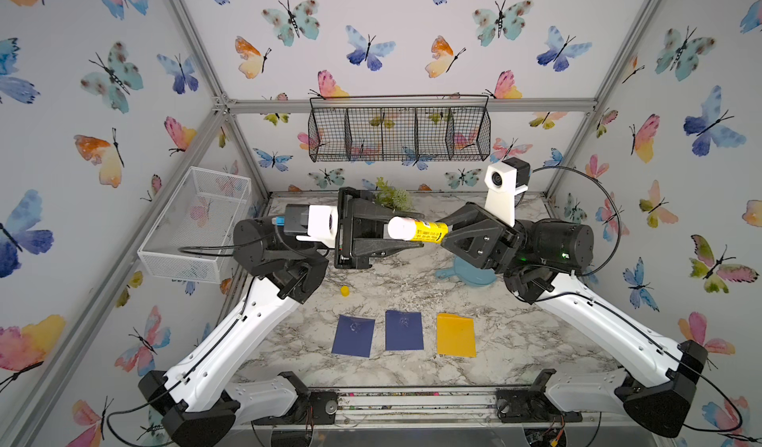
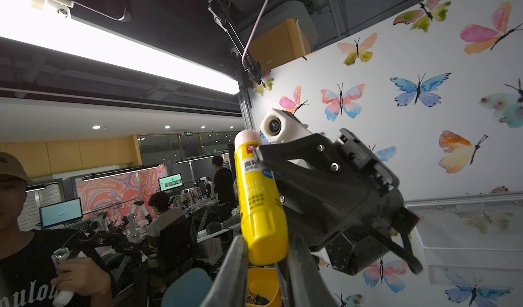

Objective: Seal the envelope with a glue stick
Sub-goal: Unscrew the glue stick.

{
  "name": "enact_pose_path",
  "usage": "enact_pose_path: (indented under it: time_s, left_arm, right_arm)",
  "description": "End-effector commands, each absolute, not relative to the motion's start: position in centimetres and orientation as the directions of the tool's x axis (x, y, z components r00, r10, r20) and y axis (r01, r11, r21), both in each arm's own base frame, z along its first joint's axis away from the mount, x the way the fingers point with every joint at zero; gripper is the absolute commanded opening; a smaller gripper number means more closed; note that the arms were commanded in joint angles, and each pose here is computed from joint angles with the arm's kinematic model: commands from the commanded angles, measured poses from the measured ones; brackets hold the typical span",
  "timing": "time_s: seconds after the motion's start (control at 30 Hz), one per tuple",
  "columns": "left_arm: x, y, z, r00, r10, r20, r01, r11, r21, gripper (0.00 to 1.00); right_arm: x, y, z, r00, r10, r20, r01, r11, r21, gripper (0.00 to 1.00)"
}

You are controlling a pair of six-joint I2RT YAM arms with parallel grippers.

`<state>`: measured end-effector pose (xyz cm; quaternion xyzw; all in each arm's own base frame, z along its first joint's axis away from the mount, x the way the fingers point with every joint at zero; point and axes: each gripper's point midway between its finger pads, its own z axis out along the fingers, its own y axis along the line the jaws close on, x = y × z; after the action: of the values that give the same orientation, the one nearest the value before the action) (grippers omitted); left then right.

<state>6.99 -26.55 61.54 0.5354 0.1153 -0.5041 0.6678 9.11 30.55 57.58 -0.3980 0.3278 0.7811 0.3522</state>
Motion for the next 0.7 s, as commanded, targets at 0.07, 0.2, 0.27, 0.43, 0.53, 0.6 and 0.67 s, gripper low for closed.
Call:
enact_pose_path:
  time_s: [0.07,0.2,0.27,0.43,0.53,0.6,0.67]
  left_arm:
    - [5.4,-26.0,60.0,0.533,-0.519,-0.668,0.75,-0.075,0.657,0.0]
    - [7.4,-25.1,61.4,0.458,-0.579,-0.675,0.851,0.066,0.522,0.0]
    - [8.5,-24.6,61.9,0.399,-0.609,-0.685,0.896,0.101,0.432,0.0]
    - [12.9,-22.6,62.7,0.166,-0.726,-0.667,0.984,0.164,0.067,0.0]
    - [15.5,-21.7,62.2,0.025,-0.775,-0.632,0.977,0.152,-0.147,0.0]
    - [17.0,-21.3,61.6,-0.065,-0.798,-0.6,0.953,0.128,-0.273,0.0]
    - [18.2,-21.1,60.9,-0.133,-0.811,-0.57,0.924,0.107,-0.368,0.0]
  right_arm:
    - [11.5,31.5,57.1,-0.496,0.298,-0.816,-0.811,-0.496,0.312,0.25]
    - [12.0,31.2,57.9,-0.377,0.401,-0.835,-0.891,-0.403,0.208,0.47]
    - [12.5,31.0,58.4,-0.27,0.451,-0.85,-0.941,-0.31,0.134,0.52]
    - [14.5,30.2,59.3,0.083,0.54,-0.838,-0.996,0.013,-0.09,0.56]
    - [14.9,29.5,59.8,0.276,0.544,-0.793,-0.961,0.165,-0.222,0.57]
    - [15.1,29.7,59.9,0.378,0.525,-0.762,-0.926,0.222,-0.306,0.57]
    - [15.2,30.0,59.8,0.472,0.498,-0.728,-0.882,0.265,-0.39,0.57]
